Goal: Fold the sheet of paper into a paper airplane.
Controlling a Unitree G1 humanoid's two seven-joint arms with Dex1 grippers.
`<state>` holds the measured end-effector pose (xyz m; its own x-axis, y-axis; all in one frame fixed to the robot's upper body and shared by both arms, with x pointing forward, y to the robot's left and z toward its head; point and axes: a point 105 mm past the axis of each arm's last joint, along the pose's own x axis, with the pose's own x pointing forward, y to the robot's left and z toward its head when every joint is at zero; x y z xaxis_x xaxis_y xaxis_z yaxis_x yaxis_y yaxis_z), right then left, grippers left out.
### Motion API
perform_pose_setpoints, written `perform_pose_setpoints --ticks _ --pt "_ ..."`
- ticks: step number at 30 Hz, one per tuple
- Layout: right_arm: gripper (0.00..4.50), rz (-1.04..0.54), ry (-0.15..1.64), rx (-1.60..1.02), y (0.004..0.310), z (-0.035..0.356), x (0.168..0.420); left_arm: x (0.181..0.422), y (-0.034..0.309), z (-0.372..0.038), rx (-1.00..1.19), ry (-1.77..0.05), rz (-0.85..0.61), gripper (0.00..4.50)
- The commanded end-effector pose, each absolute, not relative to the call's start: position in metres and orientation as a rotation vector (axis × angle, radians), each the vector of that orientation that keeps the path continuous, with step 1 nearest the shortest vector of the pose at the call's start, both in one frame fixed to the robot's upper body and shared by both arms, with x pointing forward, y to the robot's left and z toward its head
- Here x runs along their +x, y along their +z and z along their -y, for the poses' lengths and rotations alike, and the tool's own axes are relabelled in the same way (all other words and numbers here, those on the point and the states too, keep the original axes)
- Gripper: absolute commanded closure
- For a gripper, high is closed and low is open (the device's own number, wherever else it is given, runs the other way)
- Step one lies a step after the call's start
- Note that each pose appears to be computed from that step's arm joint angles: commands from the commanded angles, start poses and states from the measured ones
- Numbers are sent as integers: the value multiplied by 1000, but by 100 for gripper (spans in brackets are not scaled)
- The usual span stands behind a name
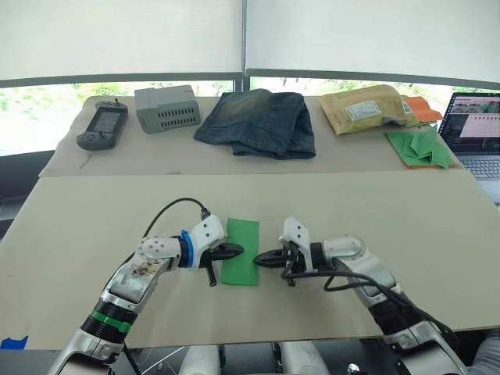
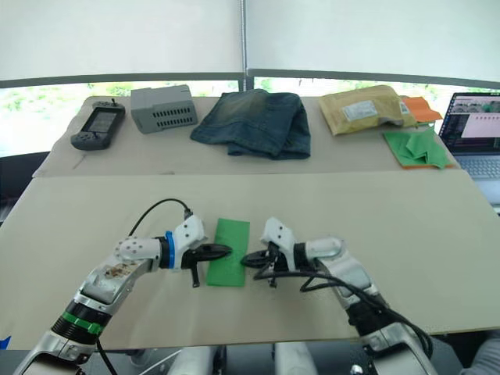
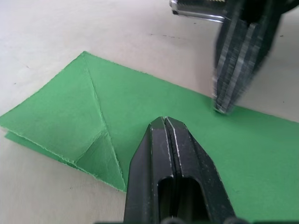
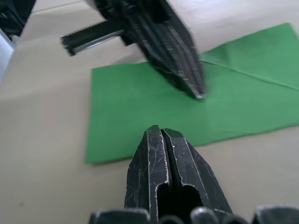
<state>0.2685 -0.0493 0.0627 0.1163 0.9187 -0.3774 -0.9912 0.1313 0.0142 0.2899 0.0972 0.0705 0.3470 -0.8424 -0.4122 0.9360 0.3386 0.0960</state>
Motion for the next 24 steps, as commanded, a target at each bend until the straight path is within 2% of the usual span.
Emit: perform_pose_setpoints --ticks 1,9,12,19,22,24 --pt "441 -439 1450 -284 46 49 249 284 66 -90 332 -1230 -341 450" --pt "441 -541 1483 -266 42 52 224 281 66 -87 319 -1254 -355 450" --pt "441 -481 1426 -271 52 56 237 282 71 -88 283 -1249 -350 450" --pt "441 -290 1389 -187 114 52 265 283 108 -102 54 -1221 -299 450" --pt "441 -290 1378 -236 112 44 274 286 118 -105 11 -1193 -280 450" --pt "441 -327 1348 -295 96 42 282 288 124 -106 -6 -1171 -266 450"
